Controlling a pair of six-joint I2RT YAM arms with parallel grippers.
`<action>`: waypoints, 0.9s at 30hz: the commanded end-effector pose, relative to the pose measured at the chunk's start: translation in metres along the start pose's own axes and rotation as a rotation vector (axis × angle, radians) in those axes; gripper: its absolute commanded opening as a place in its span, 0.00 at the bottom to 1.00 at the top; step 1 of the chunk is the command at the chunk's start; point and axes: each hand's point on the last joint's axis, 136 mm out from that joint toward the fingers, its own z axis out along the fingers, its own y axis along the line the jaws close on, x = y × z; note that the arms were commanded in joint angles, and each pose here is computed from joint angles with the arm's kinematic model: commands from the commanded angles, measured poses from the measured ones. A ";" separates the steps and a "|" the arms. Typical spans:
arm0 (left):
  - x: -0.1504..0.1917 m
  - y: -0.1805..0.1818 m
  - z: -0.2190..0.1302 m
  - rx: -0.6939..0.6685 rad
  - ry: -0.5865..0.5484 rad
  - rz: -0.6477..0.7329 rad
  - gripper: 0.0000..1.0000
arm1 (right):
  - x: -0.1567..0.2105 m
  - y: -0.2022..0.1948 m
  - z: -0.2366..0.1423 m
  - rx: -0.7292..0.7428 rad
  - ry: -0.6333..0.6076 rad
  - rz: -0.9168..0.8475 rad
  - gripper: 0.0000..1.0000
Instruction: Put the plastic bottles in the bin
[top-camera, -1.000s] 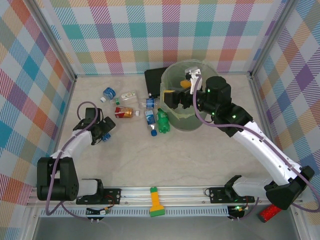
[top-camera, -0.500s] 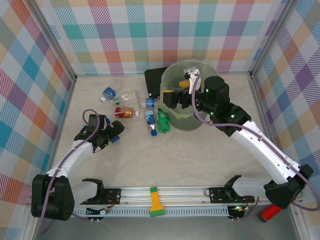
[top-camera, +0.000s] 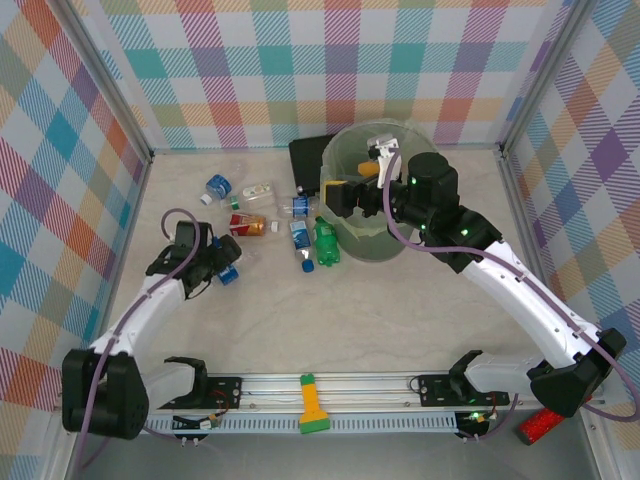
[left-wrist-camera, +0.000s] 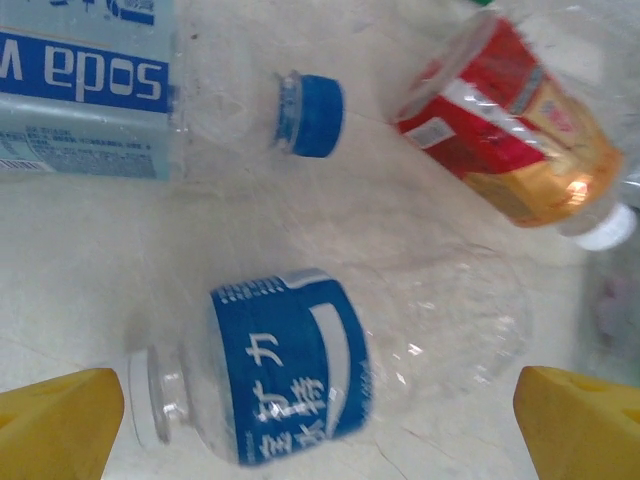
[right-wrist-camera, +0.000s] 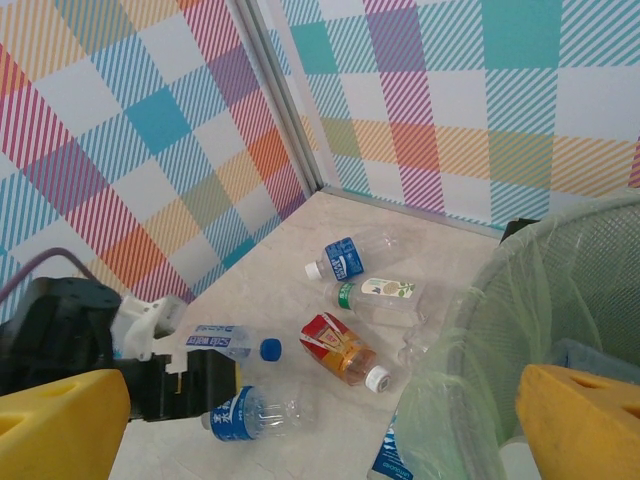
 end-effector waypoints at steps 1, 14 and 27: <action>-0.013 0.002 0.016 -0.043 -0.032 0.028 1.00 | -0.005 0.009 -0.005 -0.030 -0.023 0.001 0.99; 0.037 -0.014 0.014 0.128 0.123 0.002 1.00 | -0.003 0.007 -0.007 -0.018 -0.029 -0.011 0.99; 0.089 -0.023 0.002 0.153 0.210 0.124 1.00 | -0.001 0.009 -0.004 -0.032 -0.022 0.016 0.99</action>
